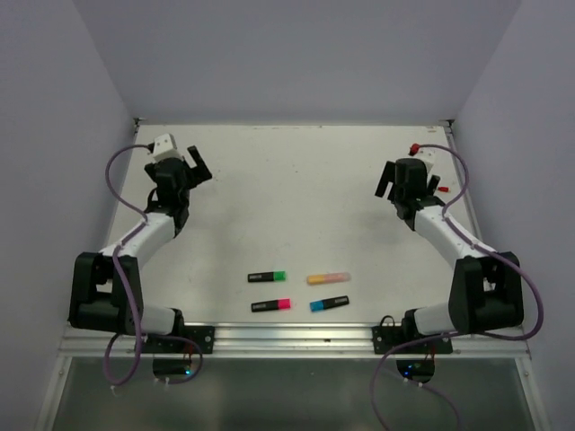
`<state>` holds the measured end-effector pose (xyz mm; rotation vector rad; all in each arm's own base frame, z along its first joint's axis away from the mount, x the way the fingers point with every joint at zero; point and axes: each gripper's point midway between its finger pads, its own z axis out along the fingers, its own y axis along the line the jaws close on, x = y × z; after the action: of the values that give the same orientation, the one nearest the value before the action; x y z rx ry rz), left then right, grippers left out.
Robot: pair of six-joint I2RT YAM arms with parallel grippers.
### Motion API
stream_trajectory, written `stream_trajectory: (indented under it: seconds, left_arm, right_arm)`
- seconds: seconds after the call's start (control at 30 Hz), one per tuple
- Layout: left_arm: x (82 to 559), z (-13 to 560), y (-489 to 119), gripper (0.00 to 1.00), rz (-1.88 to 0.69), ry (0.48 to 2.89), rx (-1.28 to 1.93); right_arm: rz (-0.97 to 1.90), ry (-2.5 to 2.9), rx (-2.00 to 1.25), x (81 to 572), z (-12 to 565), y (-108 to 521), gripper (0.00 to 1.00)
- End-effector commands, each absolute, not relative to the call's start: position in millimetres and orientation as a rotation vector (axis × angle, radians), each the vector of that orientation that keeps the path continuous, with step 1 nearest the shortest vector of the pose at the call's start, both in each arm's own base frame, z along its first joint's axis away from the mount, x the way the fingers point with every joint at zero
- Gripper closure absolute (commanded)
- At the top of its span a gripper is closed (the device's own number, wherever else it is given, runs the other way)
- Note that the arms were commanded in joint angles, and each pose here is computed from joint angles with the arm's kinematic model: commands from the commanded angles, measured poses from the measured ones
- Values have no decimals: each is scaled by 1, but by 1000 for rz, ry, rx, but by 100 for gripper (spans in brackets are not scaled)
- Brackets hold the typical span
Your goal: Open the pen caps
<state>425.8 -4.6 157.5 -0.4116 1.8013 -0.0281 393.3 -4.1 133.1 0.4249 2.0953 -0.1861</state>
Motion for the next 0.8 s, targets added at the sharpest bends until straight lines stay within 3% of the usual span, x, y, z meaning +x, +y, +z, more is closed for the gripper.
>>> stream_trajectory:
  seconds: [0.0,0.1,0.4,0.77]
  left_arm:
    - [433,169,-13,0,-93,1896,-553]
    - [419,156,-3,0,-40,1971,-680]
    - [399,184,-44,0,-414,1858,-560]
    - [374,191,-102,0,-508,1860,-404]
  right_arm:
    - [-187,2198,525,372,107,-5,1]
    - [-233,2210,616,375,108,-11,1]
    - [-364,2178,899,419,106,-35,1]
    - [-408,2169,1200,456,80,-81,2]
